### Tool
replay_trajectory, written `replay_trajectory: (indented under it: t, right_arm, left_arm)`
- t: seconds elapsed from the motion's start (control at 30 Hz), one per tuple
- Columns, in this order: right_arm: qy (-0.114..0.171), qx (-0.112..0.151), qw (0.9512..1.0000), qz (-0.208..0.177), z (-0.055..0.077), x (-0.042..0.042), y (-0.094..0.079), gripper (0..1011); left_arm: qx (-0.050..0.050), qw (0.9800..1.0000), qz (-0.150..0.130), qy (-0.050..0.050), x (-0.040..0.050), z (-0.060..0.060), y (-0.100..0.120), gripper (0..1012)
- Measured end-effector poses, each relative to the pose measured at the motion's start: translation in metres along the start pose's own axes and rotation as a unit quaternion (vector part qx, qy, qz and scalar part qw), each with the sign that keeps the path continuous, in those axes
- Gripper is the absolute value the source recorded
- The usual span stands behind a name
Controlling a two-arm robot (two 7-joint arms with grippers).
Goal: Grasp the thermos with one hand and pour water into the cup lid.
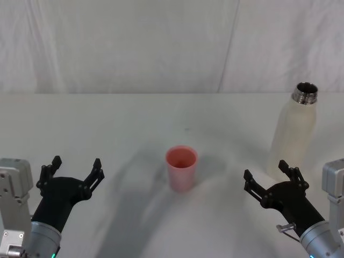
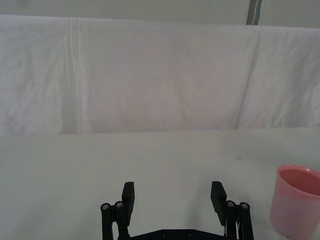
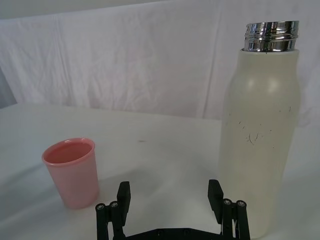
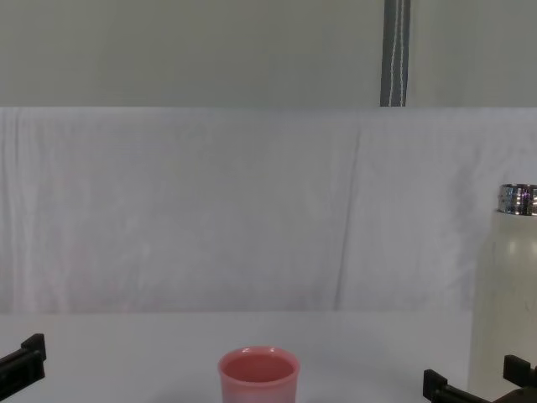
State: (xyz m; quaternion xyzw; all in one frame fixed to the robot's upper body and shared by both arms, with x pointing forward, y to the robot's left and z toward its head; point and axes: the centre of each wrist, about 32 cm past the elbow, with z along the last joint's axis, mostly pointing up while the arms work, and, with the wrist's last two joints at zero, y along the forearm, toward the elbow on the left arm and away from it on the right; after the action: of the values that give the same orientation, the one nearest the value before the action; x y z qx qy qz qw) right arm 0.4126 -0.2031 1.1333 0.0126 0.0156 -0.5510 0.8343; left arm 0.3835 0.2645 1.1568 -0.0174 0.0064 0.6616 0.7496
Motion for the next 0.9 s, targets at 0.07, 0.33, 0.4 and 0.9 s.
replay_trajectory:
  t: [0.07, 0.33, 0.4, 0.9]
  right_arm:
    - [0.0, 0.0, 1.0, 0.0, 0.0, -0.0001, 0.0, 1001]
    - [0.0, 0.0, 1.0, 0.0, 0.0001, -0.0001, -0.0001, 1001]
    - [0.0, 0.0, 1.0, 0.0, 0.0001, -0.0001, -0.0001, 1001]
    - [0.0, 0.0, 1.0, 0.0, 0.0001, -0.0001, 0.0, 1001]
  left_arm:
    - [0.0, 1.0, 0.0, 0.0, 0.0, 0.0, 0.0, 1001]
    - [0.0, 1.0, 0.0, 0.0, 0.0, 0.0, 0.0, 1001]
    - [0.0, 1.0, 0.0, 0.0, 0.0, 0.0, 0.0, 1001]
    - [0.0, 1.0, 0.0, 0.0, 0.0, 0.0, 0.0, 1001]
